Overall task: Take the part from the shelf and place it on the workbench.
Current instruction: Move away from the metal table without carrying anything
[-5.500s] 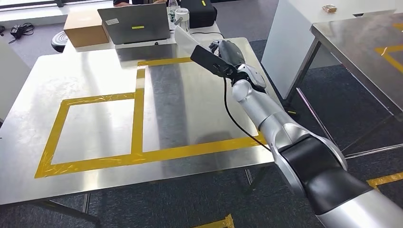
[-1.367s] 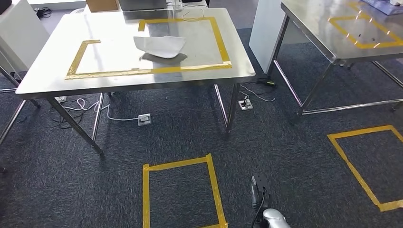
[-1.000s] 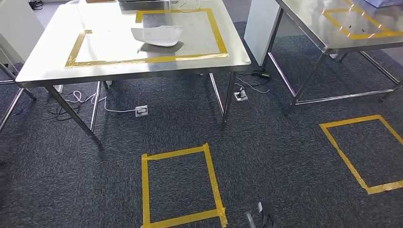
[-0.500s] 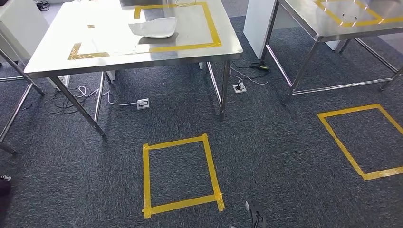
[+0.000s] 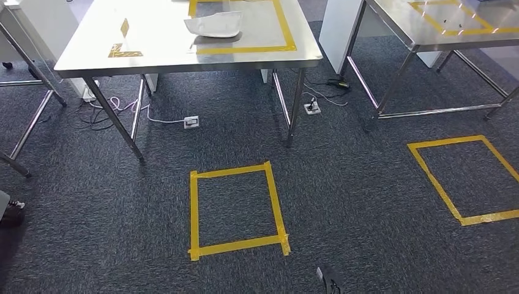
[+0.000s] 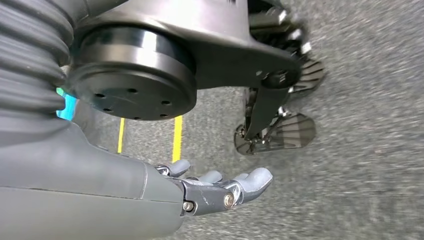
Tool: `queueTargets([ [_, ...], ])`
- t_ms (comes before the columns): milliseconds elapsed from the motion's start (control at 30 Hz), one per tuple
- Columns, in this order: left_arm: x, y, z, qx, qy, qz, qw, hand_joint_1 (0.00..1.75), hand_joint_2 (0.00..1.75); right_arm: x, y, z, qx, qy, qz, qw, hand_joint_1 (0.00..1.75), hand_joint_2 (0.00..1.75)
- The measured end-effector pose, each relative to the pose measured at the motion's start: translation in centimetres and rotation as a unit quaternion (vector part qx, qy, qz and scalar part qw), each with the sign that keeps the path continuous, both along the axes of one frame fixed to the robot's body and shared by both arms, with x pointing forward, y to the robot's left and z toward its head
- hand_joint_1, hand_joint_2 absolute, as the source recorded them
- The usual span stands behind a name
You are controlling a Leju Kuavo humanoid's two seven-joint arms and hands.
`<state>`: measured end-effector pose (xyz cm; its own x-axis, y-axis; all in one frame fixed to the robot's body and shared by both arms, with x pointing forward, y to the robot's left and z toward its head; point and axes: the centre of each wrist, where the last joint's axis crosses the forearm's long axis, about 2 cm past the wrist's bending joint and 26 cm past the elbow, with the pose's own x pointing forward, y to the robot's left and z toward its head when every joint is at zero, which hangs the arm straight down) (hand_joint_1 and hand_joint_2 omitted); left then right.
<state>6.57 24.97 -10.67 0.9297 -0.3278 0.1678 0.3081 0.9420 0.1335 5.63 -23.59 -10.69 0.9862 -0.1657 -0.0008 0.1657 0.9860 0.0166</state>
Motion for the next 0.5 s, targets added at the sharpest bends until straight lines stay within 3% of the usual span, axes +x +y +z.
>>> queueTargets([
  [67,0.0,-0.3,0.0,-0.005,-0.007,0.000,1.000,0.00,0.00,0.0,-0.1,0.0,-0.002,0.009,0.007,1.000,0.00,1.75],
  [200,0.1,-0.7,0.1,-0.001,-0.019,-0.018,1.000,0.00,1.75,0.0,0.0,0.0,-0.001,0.008,0.017,1.000,0.00,1.75],
  [367,-0.6,-0.6,0.0,0.025,0.017,-0.023,0.999,0.00,1.75,0.1,0.1,0.0,0.007,-0.013,0.016,1.000,0.00,1.75],
  [500,-3.5,0.1,-0.4,0.022,0.037,-0.003,0.999,0.00,1.75,1.3,-0.2,0.2,0.008,-0.046,0.018,0.999,0.00,1.75],
])
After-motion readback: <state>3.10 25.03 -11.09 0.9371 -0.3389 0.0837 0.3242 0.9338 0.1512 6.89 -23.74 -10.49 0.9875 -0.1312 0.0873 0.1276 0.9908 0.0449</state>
